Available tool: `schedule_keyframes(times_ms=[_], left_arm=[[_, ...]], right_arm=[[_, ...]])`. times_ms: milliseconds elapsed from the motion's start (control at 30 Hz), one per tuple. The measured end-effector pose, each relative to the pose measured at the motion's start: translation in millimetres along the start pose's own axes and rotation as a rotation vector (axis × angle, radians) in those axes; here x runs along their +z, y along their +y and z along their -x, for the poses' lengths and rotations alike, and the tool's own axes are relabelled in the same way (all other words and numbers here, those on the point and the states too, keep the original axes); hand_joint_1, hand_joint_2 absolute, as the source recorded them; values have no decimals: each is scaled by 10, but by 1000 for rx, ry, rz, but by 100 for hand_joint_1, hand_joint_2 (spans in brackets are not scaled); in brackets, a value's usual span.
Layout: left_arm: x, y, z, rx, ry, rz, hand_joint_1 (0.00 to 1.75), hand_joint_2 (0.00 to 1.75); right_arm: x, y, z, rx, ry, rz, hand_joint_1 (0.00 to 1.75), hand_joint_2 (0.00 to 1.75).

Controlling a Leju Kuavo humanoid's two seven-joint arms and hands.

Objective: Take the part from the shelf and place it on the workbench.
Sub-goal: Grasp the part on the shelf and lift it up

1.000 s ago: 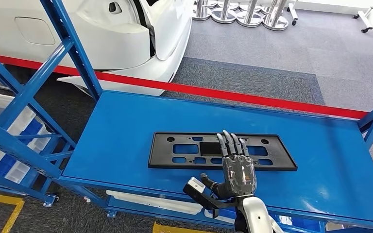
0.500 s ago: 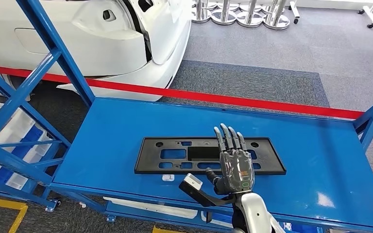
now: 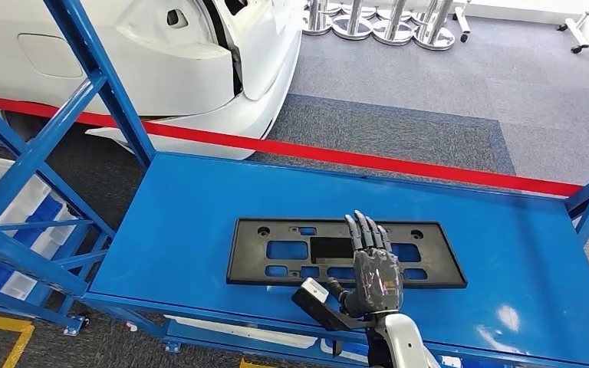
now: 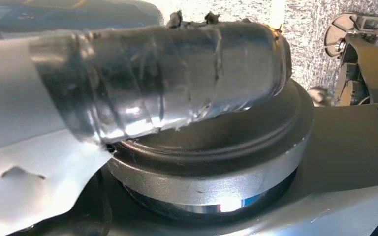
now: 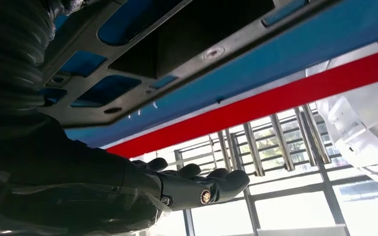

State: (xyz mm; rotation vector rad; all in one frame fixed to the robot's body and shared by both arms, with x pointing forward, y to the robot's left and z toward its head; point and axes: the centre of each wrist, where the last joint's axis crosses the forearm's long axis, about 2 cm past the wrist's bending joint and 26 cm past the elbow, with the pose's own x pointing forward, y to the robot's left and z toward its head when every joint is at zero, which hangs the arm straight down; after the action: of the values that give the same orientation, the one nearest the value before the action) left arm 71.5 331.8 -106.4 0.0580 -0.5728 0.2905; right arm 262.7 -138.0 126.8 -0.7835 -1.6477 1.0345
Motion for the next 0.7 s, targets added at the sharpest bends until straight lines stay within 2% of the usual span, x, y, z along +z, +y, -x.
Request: schedule_keyframes(times_ms=[700], left_arm=[[-5, 17, -15, -5, 2, -1, 0, 0]], right_arm=[[10, 216, 68, 22, 38, -60, 0, 175]])
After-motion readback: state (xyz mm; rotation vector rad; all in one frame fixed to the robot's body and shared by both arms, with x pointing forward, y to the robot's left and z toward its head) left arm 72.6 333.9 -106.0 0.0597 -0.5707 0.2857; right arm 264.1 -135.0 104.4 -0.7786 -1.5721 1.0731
